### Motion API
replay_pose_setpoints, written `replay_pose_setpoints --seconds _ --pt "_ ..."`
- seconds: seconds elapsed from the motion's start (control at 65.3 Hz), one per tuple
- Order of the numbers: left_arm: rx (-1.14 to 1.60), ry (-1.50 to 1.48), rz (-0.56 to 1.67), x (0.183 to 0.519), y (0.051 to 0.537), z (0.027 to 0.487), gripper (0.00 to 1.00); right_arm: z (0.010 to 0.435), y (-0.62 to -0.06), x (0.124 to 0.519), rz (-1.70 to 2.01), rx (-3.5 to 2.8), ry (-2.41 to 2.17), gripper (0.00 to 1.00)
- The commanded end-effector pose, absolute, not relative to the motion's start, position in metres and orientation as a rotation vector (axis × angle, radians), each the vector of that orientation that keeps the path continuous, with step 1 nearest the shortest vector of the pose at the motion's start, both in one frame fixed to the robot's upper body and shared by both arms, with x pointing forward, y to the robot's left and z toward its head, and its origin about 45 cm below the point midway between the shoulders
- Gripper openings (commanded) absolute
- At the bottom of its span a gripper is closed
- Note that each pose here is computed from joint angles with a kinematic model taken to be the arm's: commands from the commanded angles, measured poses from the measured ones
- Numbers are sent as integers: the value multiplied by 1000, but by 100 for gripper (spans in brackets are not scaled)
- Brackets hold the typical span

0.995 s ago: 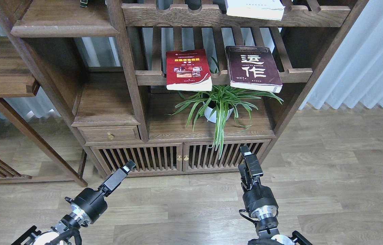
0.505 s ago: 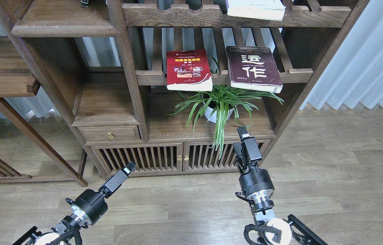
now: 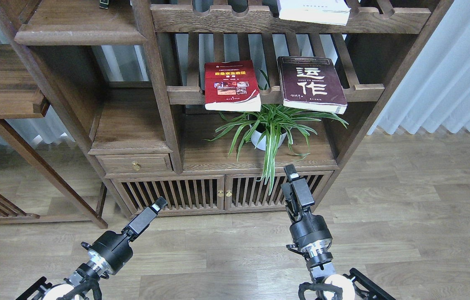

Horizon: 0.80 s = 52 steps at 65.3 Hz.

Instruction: Organize books on shelf

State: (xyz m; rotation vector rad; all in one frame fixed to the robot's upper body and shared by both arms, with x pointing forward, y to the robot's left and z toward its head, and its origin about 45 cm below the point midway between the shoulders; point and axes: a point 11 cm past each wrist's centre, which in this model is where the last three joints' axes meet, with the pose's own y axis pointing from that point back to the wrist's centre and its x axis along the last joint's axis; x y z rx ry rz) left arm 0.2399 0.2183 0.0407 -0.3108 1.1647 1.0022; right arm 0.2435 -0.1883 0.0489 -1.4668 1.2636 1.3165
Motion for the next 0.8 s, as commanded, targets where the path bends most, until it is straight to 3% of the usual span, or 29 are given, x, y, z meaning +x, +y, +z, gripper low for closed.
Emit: replay_pose_setpoints --seconds 0.0,0.429,0.597,0.781 --pt "-311 1168 1007 238 219 40 100 47 -189 242 1321 -1465 1273 99" --pt "-361 1155 1048 245 231 44 100 39 -189 242 1340 -1485 1294 99" --pt "-421 1137 1090 255 244 50 100 28 -210 264 1296 -1497 1393 99" --pt "-424 1132 1090 257 245 52 100 48 -215 307 1229 -1503 1367 99"
